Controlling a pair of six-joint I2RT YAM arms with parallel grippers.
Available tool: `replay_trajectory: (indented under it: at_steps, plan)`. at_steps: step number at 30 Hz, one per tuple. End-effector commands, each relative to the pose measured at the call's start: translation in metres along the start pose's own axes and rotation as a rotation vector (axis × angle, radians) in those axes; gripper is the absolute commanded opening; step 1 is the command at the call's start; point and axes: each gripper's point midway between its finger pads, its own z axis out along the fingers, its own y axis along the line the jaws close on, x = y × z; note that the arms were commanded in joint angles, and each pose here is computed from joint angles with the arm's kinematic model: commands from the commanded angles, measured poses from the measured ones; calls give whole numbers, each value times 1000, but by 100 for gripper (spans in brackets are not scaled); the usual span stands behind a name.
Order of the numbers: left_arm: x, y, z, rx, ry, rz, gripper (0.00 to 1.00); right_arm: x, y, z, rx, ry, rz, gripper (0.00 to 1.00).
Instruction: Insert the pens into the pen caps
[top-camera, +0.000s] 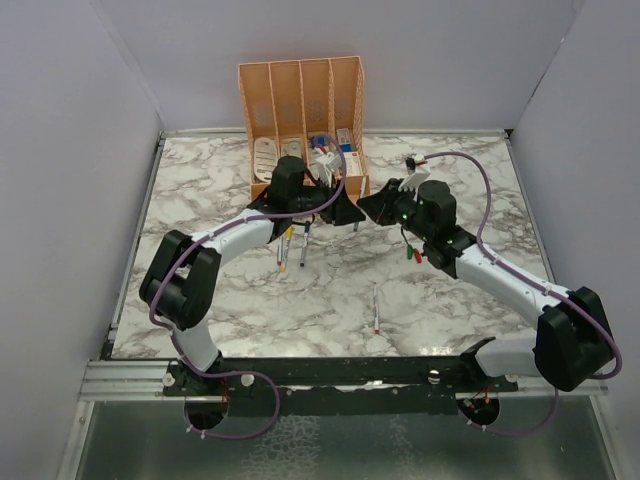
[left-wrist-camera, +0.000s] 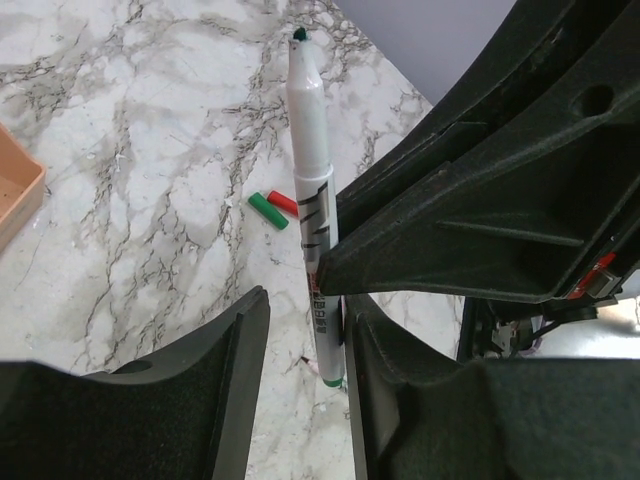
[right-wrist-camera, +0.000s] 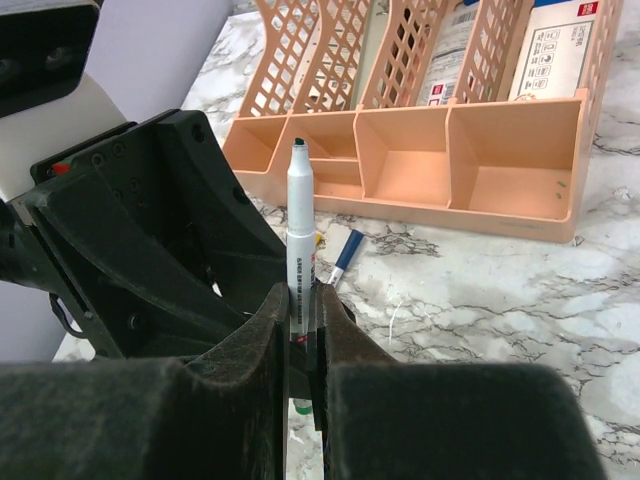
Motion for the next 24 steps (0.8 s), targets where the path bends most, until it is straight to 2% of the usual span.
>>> replay_trajectory:
  at_steps: [1, 4, 7, 13, 15, 19, 24]
  plan:
    - [-16, -14, 2, 49, -45, 48, 35, -2, 7, -2, -46, -8, 6, 1]
    - [-18, -15, 2, 54, -52, 48, 22, 0, 7, -2, -48, 0, 8, 1]
    - [-19, -15, 2, 55, -57, 48, 0, -1, 7, -3, -46, -2, 11, 1]
    - [-18, -11, 1, 28, -68, 49, 0, 0, 7, -4, -46, 9, -5, 1]
    - [-16, -8, 0, 6, -73, 37, 0, -3, 8, -5, -45, 7, -32, 7]
    - [-6, 5, 0, -51, -64, -1, 0, -22, 6, -15, -1, -41, -86, 25]
    - [11, 24, -4, -140, -25, -39, 0, -38, -8, -32, 107, -95, -118, 30]
